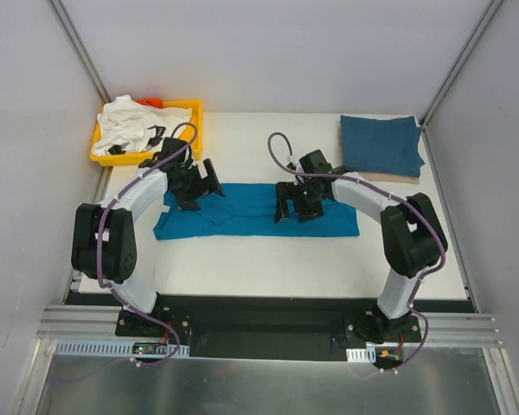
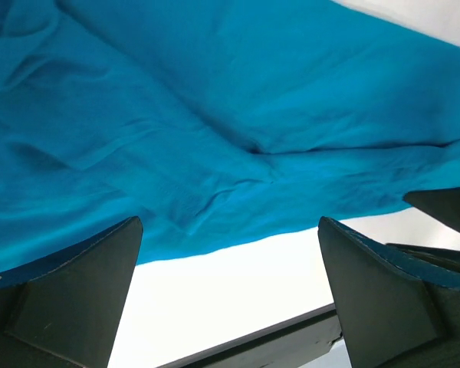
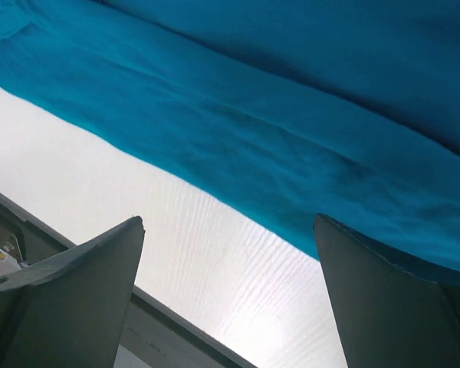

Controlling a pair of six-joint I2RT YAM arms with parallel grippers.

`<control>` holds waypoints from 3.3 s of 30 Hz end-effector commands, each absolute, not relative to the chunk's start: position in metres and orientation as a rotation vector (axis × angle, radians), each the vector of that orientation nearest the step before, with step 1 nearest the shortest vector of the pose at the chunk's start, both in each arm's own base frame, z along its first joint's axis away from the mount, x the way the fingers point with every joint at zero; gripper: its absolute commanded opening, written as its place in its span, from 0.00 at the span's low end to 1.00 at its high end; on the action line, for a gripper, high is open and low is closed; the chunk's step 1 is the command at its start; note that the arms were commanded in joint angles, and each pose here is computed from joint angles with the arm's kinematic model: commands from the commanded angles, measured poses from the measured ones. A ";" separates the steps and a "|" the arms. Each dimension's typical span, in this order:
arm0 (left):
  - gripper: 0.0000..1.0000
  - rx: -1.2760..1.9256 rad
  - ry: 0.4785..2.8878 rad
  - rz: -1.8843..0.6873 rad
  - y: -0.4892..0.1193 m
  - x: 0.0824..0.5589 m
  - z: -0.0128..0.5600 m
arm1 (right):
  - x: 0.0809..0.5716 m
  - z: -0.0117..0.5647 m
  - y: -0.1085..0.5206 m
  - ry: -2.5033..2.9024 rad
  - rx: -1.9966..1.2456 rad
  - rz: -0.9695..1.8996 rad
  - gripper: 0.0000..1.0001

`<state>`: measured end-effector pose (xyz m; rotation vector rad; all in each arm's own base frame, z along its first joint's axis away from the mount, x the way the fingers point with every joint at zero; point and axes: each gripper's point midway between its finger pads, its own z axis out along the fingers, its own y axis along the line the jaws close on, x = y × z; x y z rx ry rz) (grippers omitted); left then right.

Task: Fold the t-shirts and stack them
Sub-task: Rotate the tshirt 90 degrees

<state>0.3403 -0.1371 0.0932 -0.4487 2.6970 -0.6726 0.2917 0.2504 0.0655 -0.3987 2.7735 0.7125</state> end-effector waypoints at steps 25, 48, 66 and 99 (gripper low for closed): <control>0.99 -0.522 2.753 -0.661 -0.136 0.366 0.044 | 0.373 0.069 0.225 2.709 -0.258 0.580 0.96; 0.99 -0.445 2.753 -0.797 -0.173 0.435 0.026 | 0.359 0.029 0.146 2.874 0.034 0.474 0.96; 0.99 -0.369 2.299 -1.571 -0.342 0.590 0.075 | 0.157 0.091 0.233 2.854 -0.740 0.786 0.96; 1.00 -0.056 2.222 -1.464 -0.281 0.354 0.203 | 0.238 0.152 0.197 2.516 -0.221 0.703 0.96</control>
